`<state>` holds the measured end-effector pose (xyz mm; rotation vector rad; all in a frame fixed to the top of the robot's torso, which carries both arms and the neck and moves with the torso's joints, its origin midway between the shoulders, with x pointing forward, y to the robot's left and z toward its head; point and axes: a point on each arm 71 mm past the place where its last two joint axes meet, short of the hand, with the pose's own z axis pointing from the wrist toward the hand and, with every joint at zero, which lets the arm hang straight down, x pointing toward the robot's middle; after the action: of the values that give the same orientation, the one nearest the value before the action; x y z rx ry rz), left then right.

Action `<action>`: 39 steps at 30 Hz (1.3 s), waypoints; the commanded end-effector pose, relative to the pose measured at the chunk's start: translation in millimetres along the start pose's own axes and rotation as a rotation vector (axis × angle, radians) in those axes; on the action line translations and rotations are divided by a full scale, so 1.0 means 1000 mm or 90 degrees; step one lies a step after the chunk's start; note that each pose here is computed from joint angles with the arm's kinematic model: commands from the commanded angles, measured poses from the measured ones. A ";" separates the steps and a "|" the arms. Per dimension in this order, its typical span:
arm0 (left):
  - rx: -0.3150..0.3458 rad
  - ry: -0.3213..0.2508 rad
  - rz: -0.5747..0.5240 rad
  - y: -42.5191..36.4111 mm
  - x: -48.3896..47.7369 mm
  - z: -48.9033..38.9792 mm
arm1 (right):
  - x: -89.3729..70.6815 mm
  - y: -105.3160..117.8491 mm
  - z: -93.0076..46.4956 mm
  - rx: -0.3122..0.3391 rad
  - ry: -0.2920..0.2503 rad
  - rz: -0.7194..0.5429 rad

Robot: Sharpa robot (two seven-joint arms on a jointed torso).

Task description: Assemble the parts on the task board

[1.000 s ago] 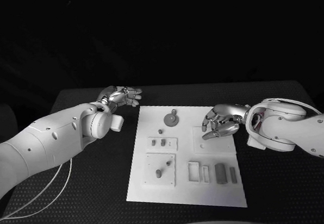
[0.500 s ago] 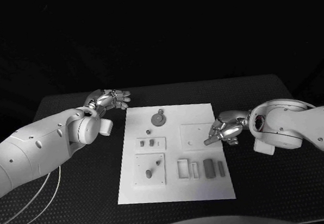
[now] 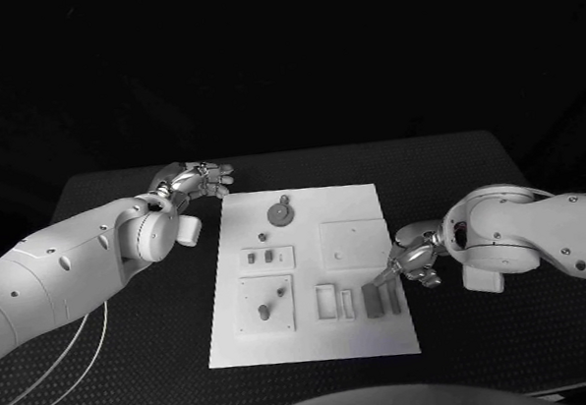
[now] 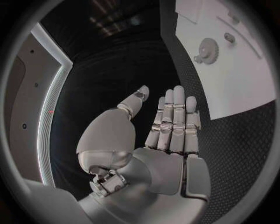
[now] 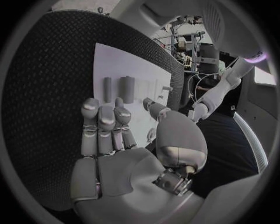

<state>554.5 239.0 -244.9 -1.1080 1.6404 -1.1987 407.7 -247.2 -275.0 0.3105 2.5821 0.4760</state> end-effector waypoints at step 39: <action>0.000 0.020 -0.008 0.0007 0.0047 -0.0031 | 0.039 0.024 0.040 0.041 0.019 -0.070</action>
<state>550.5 238.4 -246.1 -1.1090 1.6536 -1.2078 405.4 -206.3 -305.9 0.2262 2.6040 0.3841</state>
